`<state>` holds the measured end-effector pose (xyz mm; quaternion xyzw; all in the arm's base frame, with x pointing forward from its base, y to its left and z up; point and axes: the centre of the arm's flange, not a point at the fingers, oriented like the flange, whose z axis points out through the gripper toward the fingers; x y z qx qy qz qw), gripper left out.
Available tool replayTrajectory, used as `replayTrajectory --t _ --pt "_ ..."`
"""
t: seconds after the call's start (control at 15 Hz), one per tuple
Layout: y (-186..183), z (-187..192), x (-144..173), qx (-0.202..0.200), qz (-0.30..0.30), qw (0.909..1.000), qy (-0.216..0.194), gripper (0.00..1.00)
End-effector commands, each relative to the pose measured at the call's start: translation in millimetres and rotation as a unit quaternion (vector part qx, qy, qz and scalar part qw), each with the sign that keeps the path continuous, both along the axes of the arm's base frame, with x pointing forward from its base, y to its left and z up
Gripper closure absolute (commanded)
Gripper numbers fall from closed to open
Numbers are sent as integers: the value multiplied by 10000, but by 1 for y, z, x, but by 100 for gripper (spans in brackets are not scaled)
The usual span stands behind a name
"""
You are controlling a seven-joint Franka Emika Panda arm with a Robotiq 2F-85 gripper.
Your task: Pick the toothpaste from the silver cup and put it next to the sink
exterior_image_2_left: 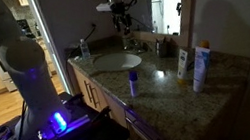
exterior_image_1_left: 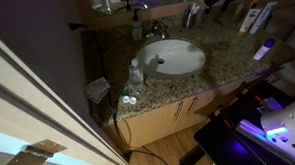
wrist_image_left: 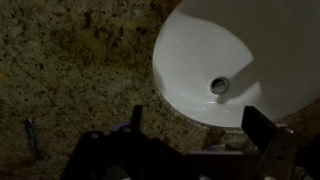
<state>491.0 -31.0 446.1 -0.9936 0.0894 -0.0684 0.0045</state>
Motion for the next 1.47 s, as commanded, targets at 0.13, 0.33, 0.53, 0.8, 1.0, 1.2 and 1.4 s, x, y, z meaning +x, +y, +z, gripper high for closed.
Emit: replayTrajectory --t 0.13,0.33,0.53,0.8,1.0,1.2,1.4 --pt "-32 -34 12 -154 811 9965 138 0" --pt "-80 -30 38 -142 637 9978 -102 0" --pt "-86 -25 25 -113 213 9996 -145 0" --pt "-102 -24 46 -70 -162 9996 -209 0" --pt "-115 -53 62 -72 399 9991 -124 0" --pt "-142 -52 96 -33 556 9973 -470 0" --pt "-158 -41 140 69 232 9958 -883 0"
